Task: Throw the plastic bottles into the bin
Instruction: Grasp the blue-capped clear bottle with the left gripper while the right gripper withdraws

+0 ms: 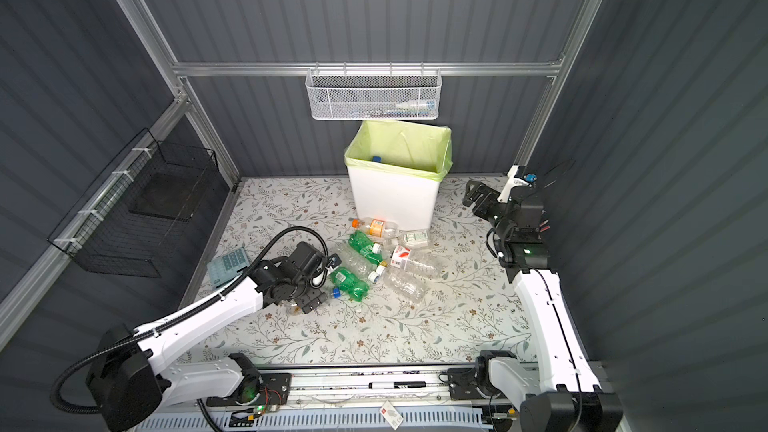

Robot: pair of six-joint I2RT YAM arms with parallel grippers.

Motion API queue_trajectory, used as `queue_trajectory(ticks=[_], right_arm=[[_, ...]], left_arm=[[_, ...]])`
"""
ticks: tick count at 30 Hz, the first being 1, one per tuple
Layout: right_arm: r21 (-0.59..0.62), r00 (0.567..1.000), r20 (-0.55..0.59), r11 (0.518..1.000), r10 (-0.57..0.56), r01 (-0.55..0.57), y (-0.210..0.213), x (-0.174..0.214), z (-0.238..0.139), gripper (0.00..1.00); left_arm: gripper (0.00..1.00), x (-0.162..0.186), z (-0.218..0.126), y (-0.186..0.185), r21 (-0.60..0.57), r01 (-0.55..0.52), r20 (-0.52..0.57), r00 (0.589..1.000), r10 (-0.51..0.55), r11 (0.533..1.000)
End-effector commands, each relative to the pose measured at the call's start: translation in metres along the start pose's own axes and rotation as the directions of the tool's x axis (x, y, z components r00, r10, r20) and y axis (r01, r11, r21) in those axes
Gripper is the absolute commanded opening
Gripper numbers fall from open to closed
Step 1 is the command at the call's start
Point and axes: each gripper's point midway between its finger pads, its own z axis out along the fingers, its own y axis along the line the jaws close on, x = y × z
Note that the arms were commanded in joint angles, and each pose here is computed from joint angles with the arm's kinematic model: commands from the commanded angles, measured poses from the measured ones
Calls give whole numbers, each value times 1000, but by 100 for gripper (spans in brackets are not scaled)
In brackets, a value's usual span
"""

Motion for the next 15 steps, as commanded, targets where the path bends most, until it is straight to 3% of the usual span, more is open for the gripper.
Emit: queue_trajectory(ticks=[1, 8, 15], right_arm=[[2, 1000, -10, 1000, 8, -8, -4, 5, 1, 99], [30, 999, -22, 999, 24, -24, -16, 12, 2, 99], [45, 999, -31, 998, 33, -32, -26, 17, 1, 99]], left_arm=[[94, 14, 5, -25, 85, -76, -53, 995, 80, 993], [86, 26, 24, -33, 98, -83, -124, 988, 95, 992], [74, 34, 52, -32, 87, -72, -309, 946, 95, 994]])
